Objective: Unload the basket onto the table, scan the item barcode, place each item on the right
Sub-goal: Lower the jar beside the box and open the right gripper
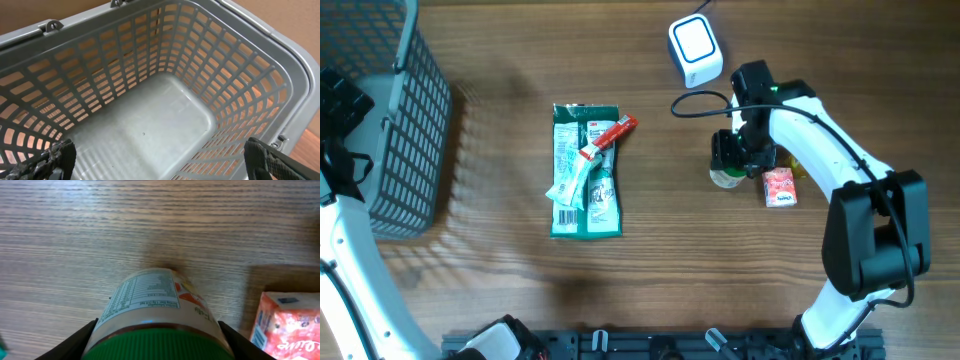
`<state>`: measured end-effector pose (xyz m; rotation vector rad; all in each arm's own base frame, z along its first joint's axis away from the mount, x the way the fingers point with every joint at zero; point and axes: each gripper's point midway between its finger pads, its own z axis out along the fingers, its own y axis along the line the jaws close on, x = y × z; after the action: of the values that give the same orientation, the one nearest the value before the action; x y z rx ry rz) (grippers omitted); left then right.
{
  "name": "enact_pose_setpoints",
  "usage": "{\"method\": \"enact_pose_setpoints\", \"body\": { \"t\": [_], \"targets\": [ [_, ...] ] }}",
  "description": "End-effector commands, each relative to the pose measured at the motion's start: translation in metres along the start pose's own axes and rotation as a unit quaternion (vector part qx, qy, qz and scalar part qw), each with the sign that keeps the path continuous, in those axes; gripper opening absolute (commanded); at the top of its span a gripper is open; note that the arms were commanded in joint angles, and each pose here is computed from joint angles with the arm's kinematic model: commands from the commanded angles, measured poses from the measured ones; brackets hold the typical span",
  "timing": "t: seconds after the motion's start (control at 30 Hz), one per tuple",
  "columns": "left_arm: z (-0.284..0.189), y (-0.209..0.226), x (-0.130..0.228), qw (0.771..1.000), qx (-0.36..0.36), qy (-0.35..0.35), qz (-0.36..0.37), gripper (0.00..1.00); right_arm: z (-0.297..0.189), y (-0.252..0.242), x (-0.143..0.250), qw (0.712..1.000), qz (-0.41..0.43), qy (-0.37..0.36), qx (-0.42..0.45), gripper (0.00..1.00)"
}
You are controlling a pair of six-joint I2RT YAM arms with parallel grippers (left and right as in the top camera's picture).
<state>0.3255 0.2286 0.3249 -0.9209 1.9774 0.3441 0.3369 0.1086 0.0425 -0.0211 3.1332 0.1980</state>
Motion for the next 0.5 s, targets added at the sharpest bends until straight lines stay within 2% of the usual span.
{"method": "enact_pose_setpoints", "body": {
  "t": [0.0,0.1,0.13,0.33,0.47],
  "targets": [
    [-0.002,0.000,-0.003,1.000,0.002,-0.004,0.007,1.00,-0.001,-0.004,-0.001,1.000,-0.005,-0.005,0.017,0.69],
    [-0.002,0.000,-0.003,1.000,0.002,-0.004,0.007,1.00,-0.001,-0.006,0.001,1.000,-0.005,-0.003,0.022,0.70],
    [-0.002,0.000,-0.003,1.000,0.002,-0.004,0.007,1.00,-0.001,-0.006,0.001,1.000,-0.005,-0.002,0.023,0.74],
    [-0.002,0.000,-0.003,1.000,0.002,-0.004,0.007,1.00,-0.002,-0.012,-0.002,0.999,-0.005,-0.009,0.040,0.82],
    [-0.002,0.000,-0.003,1.000,0.002,-0.004,0.007,1.00,-0.010,-0.007,-0.023,0.998,-0.009,-0.051,0.033,0.83]
  ]
}}
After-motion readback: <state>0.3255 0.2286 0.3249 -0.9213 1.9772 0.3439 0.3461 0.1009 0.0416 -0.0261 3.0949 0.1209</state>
